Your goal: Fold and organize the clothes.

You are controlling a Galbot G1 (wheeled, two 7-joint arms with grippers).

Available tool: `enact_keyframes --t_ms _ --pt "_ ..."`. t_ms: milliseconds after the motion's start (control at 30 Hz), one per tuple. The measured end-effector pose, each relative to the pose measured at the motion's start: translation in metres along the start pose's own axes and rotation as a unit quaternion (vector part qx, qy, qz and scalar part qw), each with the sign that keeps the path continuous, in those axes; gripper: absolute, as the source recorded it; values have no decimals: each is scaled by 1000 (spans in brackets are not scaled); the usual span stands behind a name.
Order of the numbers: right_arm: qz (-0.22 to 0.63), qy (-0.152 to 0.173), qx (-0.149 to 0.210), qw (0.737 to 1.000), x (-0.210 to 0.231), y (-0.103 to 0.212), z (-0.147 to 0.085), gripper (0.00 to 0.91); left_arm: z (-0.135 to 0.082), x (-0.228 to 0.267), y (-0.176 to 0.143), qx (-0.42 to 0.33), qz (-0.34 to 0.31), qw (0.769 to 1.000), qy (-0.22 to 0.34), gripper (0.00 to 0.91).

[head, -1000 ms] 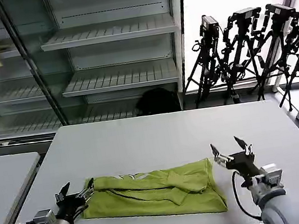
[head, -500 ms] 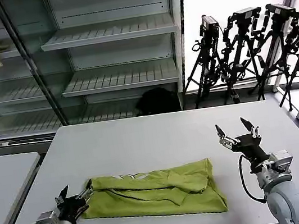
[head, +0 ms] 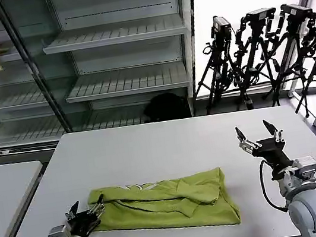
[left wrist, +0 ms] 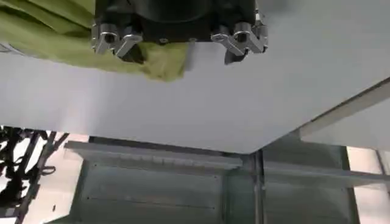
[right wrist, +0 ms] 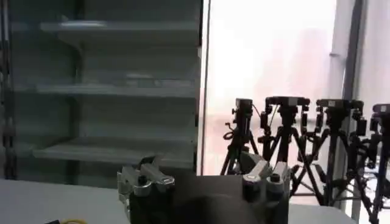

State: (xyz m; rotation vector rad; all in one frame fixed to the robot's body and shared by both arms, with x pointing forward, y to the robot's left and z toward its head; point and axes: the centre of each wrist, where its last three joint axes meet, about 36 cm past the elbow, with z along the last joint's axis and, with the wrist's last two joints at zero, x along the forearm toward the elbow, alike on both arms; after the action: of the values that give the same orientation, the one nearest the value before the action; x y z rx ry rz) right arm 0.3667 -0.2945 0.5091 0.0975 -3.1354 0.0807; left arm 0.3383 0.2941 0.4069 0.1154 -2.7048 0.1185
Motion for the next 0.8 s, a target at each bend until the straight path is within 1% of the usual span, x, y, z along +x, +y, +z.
enact_keyframes --t_ms 33,67,100,133,167,200,233,400,533,800 --pt "1 0 0 1000 0 0 0 907 1 0 0 -1 0 1000 1 484" --pt "2 0 1 1000 0 -1 0 907 2 0 0 -2 0 1000 2 333" --pt "3 0 1 1000 0 -2 0 907 3 0 0 -2 0 1000 2 202" --pt "4 0 1 1000 0 -2 -1 907 4 1 -1 -3 0 1000 3 111" --pt "6 1 1 1000 0 -3 0 907 5 1 -1 -3 1 1000 3 91" --pt "7 2 1 1000 -1 -3 0 907 6 1 -2 -4 3 1000 3 40" --pt "8 2 1 1000 -1 -3 0 907 6 1 -3 -3 4 1000 3 20" --pt "11 3 4 1000 -1 -6 -1 907 9 4 -9 1 14 1000 2 20" --pt "14 4 6 1000 -1 -8 -2 907 13 6 -14 5 20 1000 2 0" --pt "19 6 8 1000 -1 -10 0 907 21 5 -18 12 22 1000 -10 0"
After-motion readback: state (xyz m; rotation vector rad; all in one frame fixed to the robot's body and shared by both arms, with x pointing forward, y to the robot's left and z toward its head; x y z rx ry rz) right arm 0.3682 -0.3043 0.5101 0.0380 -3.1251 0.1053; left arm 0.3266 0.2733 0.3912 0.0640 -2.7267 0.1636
